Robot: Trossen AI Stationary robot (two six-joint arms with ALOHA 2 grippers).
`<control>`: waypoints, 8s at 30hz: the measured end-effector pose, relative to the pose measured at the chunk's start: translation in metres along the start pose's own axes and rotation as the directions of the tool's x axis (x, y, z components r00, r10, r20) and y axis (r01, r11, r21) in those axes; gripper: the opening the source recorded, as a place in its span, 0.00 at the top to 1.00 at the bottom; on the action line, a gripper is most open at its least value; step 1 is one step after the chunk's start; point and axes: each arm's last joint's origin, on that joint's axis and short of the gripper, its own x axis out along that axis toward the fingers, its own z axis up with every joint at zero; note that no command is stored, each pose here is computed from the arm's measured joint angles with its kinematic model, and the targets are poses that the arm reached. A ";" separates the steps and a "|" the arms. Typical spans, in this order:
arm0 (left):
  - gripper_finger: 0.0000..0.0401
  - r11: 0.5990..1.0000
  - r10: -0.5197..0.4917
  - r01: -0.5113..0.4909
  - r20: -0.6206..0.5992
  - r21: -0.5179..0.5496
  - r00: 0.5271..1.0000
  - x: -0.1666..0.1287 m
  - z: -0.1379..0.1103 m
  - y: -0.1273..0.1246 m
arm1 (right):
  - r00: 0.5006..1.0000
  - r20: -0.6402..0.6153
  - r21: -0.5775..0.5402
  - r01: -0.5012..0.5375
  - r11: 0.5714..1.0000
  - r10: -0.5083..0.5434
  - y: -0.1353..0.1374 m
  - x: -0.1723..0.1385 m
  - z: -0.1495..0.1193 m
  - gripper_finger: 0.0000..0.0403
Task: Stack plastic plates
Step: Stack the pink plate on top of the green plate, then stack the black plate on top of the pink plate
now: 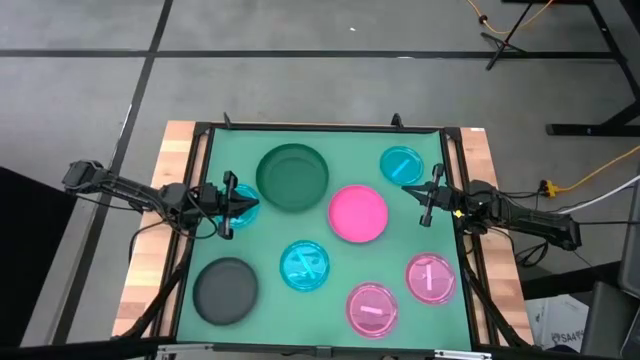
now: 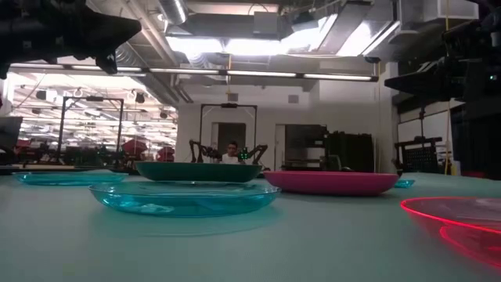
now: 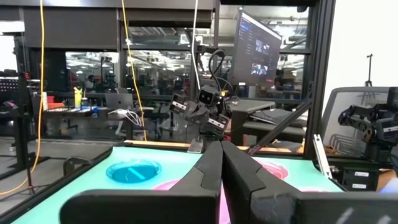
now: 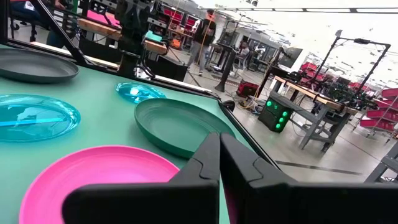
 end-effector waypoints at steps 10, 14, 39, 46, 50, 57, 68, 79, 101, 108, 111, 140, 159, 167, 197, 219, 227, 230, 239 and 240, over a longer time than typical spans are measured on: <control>1.00 1.000 0.026 -0.026 0.003 -0.006 1.000 0.000 0.000 0.001 | 1.000 0.000 0.000 0.000 1.000 0.000 0.000 0.000 0.000 1.00; 1.00 0.999 0.035 -0.035 0.018 -0.013 0.999 0.000 0.002 0.001 | 1.000 0.000 0.000 0.001 1.000 -0.001 0.000 0.000 0.000 1.00; 0.66 0.978 0.189 -0.182 0.065 -0.098 0.980 0.100 0.119 -0.015 | 1.000 0.002 0.000 0.001 1.000 -0.001 0.000 0.000 0.000 1.00; 0.66 0.940 0.260 -0.301 -0.232 -0.162 0.937 0.157 0.130 -0.005 | 1.000 0.003 0.000 0.001 1.000 -0.001 0.000 0.000 0.000 1.00; 0.66 0.905 0.258 -0.355 -0.362 -0.234 0.896 0.183 0.123 0.003 | 1.000 0.003 0.000 0.001 1.000 -0.001 0.000 0.000 0.000 1.00; 0.66 0.767 0.146 -0.473 -0.599 -0.434 0.787 0.214 0.075 0.012 | 1.000 0.003 0.000 0.001 1.000 -0.001 0.000 0.000 0.000 1.00; 0.66 0.494 -0.043 -0.707 -0.827 -0.506 0.561 0.233 -0.019 0.013 | 1.000 0.002 0.000 0.001 1.000 -0.001 0.000 0.000 0.000 1.00; 0.66 0.211 -0.094 -0.871 -0.896 -0.443 0.433 0.237 -0.080 0.014 | 1.000 0.002 0.000 0.001 1.000 -0.001 0.000 0.000 0.000 1.00; 0.66 -0.021 -0.096 -0.895 -0.890 -0.445 0.445 0.245 -0.130 0.016 | 1.000 -0.001 0.000 0.000 1.000 0.000 0.000 0.000 0.000 1.00; 0.72 -0.018 -0.076 -0.896 -0.893 -0.444 0.444 0.245 -0.130 0.016 | 1.000 -0.001 0.000 0.000 1.000 0.000 0.000 0.000 0.000 1.00; 0.78 -0.010 -0.060 -0.895 -0.894 -0.445 0.445 0.245 -0.130 0.015 | 1.000 -0.001 0.000 -0.001 1.000 0.001 0.000 0.000 0.000 1.00; 0.99 0.202 -0.129 -0.802 -0.827 -0.562 0.547 0.252 -0.104 -0.012 | 1.000 -0.001 0.000 -0.001 1.000 0.001 0.000 0.000 0.000 1.00; 0.99 0.206 -0.177 -0.800 -0.826 -0.563 0.535 0.197 0.032 0.089 | 1.000 0.000 0.000 0.000 1.000 0.000 0.000 0.000 0.000 1.00; 0.98 0.199 -0.024 -0.926 -0.946 -0.321 0.323 0.148 0.039 0.141 | 1.000 -0.001 0.000 0.000 1.000 0.000 0.000 0.000 0.000 1.00; 0.99 0.278 0.072 -0.958 -0.996 0.062 -0.043 0.124 -0.008 0.187 | 1.000 -0.004 0.000 -0.002 1.000 0.002 0.000 0.000 0.000 1.00; 0.85 0.289 0.061 -0.949 -0.992 0.124 -0.111 0.124 -0.026 0.192 | 1.000 -0.004 0.000 -0.002 1.000 0.002 0.000 0.000 0.000 1.00; 0.77 0.289 0.065 -0.949 -0.992 0.125 -0.111 0.124 -0.026 0.193 | 1.000 -0.005 0.000 -0.002 1.000 0.002 0.000 0.000 0.000 1.00; 0.77 0.284 0.065 -0.952 -0.992 0.119 -0.104 0.123 -0.024 0.194 | 1.000 -0.005 0.000 -0.002 1.000 0.002 0.000 0.000 0.000 1.00; 0.77 0.406 0.108 -0.913 -0.994 0.032 0.013 0.124 0.013 0.177 | 1.000 -0.005 0.000 -0.002 1.000 0.002 0.000 0.000 0.000 1.00; 0.77 0.427 0.109 -0.904 -0.993 0.015 0.034 0.124 0.019 0.173 | 1.000 -0.005 0.000 -0.002 1.000 0.002 0.000 0.000 0.000 1.00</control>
